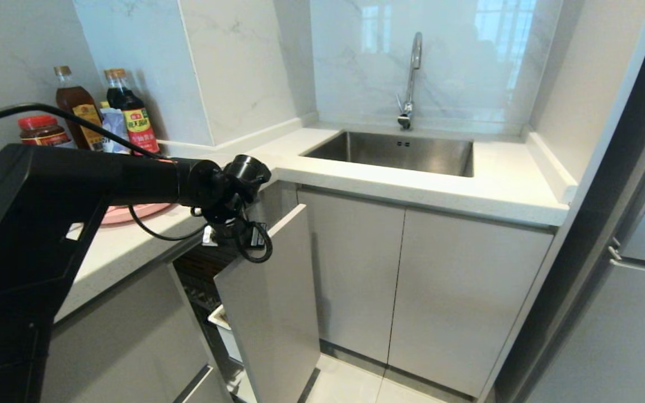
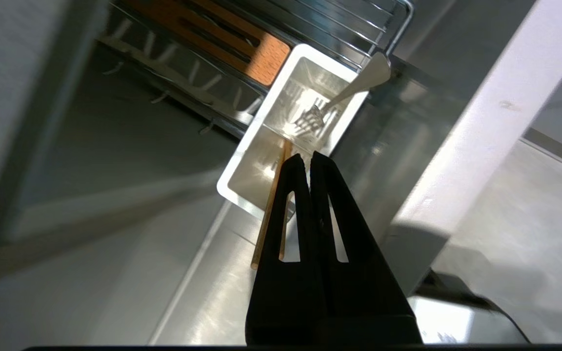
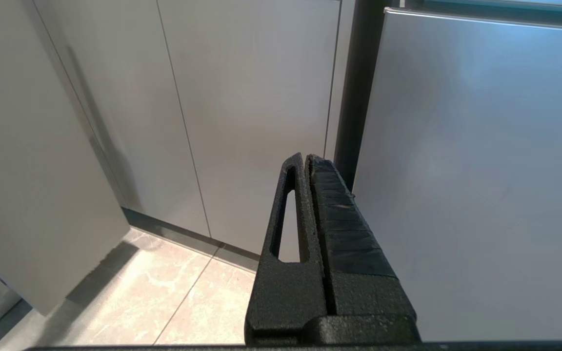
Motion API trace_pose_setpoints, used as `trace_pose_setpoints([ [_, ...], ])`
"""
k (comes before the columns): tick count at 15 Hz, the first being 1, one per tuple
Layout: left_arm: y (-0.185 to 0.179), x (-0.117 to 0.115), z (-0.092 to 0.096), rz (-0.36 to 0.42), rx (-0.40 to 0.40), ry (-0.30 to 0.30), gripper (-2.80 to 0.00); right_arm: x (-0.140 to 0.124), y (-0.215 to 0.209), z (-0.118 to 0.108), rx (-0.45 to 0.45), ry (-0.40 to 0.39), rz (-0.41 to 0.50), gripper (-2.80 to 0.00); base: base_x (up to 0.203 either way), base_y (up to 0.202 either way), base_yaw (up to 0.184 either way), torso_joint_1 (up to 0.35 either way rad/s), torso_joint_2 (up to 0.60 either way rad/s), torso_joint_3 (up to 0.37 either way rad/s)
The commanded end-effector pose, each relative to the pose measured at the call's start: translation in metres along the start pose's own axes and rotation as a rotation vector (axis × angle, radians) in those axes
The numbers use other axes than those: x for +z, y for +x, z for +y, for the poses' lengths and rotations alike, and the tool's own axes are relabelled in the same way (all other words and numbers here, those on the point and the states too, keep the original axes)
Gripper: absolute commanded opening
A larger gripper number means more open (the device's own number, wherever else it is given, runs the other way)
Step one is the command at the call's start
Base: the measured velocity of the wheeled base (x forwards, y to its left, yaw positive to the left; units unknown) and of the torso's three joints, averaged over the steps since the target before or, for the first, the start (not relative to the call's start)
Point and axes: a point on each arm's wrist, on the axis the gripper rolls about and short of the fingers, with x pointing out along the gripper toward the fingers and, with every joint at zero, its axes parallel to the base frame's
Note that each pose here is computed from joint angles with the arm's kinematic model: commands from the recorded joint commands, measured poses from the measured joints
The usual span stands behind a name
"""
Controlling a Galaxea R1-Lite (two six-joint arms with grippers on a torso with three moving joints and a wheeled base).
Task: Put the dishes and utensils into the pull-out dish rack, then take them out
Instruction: Open the cupboard
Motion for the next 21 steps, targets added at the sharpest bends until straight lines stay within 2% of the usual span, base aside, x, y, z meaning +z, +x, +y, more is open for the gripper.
trace_pose_setpoints([
  [1,-0.009,0.0,-0.002,0.004,-0.038,-0.011,-2.8,0.0,0.0,0.0,0.0,-0.001,0.0,-2.8,0.0,0.0,0.0,0.0,0.0,0.0],
  [6,-0.025,-0.007,-0.022,0.072,-0.215,-0.021,-2.8,0.0,0.0,0.0,0.0,-0.001,0.001,-2.8,0.0,0.0,0.0,0.0,0.0,0.0],
  [16,-0.037,-0.012,-0.032,0.152,-0.467,-0.017,-2.8,0.0,0.0,0.0,0.0,0.0,0.0,-2.8,0.0,0.0,0.0,0.0,0.0,0.0],
  [21,-0.042,-0.025,-0.052,0.219,-0.568,-0.001,-2.8,0.0,0.0,0.0,0.0,-0.001,0.0,-2.8,0.0,0.0,0.0,0.0,0.0,0.0],
])
